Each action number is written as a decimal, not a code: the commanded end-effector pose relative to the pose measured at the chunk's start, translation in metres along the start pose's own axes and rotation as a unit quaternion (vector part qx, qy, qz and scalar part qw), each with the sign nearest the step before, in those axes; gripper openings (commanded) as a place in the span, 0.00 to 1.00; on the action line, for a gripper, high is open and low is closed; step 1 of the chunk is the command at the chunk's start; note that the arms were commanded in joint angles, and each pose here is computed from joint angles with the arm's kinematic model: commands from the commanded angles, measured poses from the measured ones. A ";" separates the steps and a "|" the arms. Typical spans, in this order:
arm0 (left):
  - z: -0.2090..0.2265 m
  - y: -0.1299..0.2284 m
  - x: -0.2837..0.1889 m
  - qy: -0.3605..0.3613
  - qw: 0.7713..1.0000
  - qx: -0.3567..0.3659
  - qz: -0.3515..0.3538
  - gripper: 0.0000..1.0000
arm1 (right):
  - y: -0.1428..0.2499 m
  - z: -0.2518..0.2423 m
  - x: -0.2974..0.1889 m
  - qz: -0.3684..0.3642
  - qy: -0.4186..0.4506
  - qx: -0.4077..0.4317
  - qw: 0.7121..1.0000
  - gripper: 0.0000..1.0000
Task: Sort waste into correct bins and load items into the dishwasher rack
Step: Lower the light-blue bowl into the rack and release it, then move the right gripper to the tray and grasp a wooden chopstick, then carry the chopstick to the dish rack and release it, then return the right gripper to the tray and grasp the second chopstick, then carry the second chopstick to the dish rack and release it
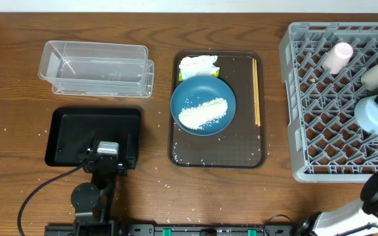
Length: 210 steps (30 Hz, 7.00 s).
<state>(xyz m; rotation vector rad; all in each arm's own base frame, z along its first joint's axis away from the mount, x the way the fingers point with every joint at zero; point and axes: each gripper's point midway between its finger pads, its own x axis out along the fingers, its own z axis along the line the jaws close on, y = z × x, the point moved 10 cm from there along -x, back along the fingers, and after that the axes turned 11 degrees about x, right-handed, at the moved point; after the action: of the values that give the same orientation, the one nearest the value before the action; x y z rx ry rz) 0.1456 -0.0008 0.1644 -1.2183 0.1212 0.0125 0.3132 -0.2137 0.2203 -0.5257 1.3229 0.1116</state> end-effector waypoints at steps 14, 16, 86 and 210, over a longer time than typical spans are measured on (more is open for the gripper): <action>-0.005 0.010 0.001 0.014 1.000 -0.002 0.020 0.93 | 0.061 0.070 -0.153 -0.014 -0.398 -0.196 0.896 0.61; -0.005 0.010 0.001 0.014 1.000 -0.002 0.020 0.93 | 0.081 0.089 -0.150 -0.024 -0.363 -0.226 0.904 0.82; -0.005 0.010 0.001 0.014 1.000 -0.002 0.021 0.93 | 0.261 0.257 0.041 0.102 -0.079 -0.429 0.894 0.01; -0.005 0.010 0.001 0.014 1.000 -0.002 0.020 0.93 | 0.097 0.223 -0.057 0.023 -0.140 -0.394 0.908 0.01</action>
<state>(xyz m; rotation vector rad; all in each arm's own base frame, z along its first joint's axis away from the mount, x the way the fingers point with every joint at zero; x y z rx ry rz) 0.1456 -0.0008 0.1644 -1.2183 0.1212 0.0125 0.4654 -0.0077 0.2677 -1.0749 1.0142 0.7267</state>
